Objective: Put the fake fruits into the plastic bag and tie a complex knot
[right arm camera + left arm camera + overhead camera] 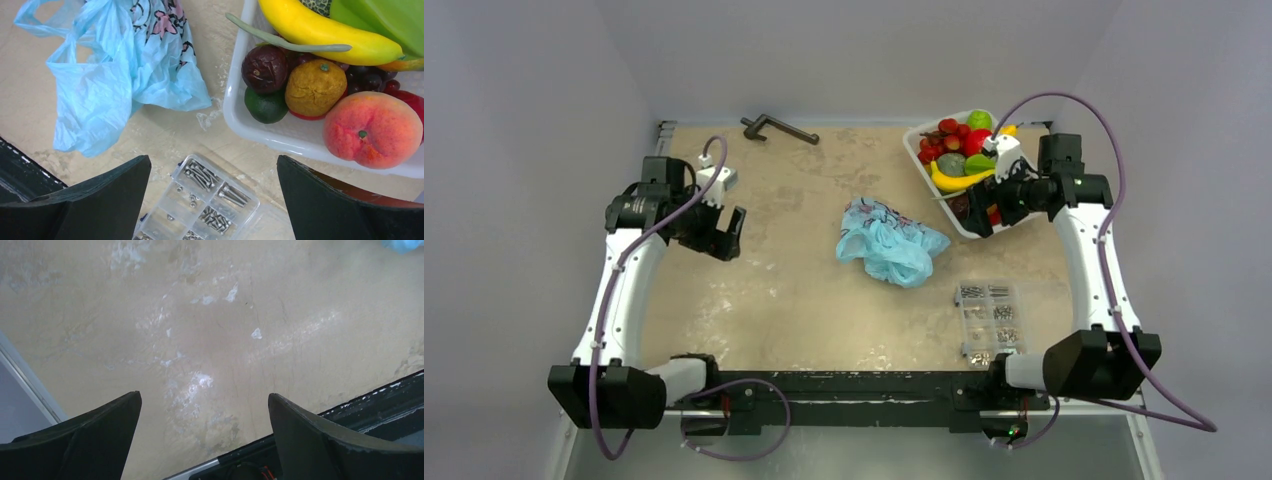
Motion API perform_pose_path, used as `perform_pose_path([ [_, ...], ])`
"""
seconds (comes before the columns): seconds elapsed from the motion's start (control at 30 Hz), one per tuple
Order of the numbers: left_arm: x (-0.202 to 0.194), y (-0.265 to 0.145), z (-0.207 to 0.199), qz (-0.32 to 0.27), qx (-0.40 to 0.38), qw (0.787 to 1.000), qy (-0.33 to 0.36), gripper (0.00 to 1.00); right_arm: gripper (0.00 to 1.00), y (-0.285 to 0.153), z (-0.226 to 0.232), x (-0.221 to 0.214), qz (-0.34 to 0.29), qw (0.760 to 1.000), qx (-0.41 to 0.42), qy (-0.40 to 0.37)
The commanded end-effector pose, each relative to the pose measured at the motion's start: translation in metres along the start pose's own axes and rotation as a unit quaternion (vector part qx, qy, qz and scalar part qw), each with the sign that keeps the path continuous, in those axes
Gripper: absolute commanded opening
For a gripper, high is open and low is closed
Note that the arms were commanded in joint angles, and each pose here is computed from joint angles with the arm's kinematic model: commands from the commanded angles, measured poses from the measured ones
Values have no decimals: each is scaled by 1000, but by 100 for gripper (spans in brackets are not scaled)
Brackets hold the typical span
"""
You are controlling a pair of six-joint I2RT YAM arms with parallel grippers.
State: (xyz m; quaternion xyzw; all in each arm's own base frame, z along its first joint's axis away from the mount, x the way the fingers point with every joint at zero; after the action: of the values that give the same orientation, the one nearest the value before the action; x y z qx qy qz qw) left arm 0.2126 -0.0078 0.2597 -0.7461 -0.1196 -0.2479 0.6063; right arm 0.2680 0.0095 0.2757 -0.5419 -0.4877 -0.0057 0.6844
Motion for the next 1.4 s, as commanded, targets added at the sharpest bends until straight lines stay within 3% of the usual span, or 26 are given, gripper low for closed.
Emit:
perform_pose_path([
  [0.0, 54, 3, -27, -82, -52, 994, 46, 100, 99, -12, 13, 20, -30, 999, 22, -23],
  [0.17, 89, 39, -77, -89, -172, 977, 90, 100, 99, 3, 32, 18, -19, 998, 54, -21],
  [0.3, 107, 78, -121, -69, -238, 966, 72, 100, 99, 11, 34, 15, -14, 998, 65, -20],
  [0.5, 109, 142, -166, -7, -256, 967, 8, 100, 99, 16, 29, 20, -11, 997, 70, -33],
  [0.67, 92, 189, -175, 49, -252, 966, -27, 99, 99, 23, 19, 32, -21, 996, 73, -36],
  [0.87, 93, 196, -186, 54, -307, 950, -28, 65, 99, 34, 20, 49, -56, 992, 109, -35],
  [0.97, 94, 190, -192, 61, -346, 936, -21, 38, 99, 43, 27, 56, -80, 988, 123, -40],
  [1.1, 89, 184, -180, 76, -344, 935, -32, 2, 99, 69, 43, 55, -67, 987, 129, -69],
  [1.37, 78, 180, -130, 62, -283, 955, -69, 0, 99, 119, 54, 39, 1, 982, 148, -115],
])
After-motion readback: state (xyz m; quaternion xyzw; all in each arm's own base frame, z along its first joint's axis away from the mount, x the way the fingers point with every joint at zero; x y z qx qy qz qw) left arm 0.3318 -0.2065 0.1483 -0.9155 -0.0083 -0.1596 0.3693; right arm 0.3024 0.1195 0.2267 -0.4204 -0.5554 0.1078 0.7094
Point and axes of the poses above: each gripper's point midway between its finger pads, its own y axis out along the fingers, its own z axis along the line the jaws close on, x = y × z, the point moved 7 cm from there along -y, back along the fingers, and after that the axes turned 10 degrees about -y, right-handed, at the moved point
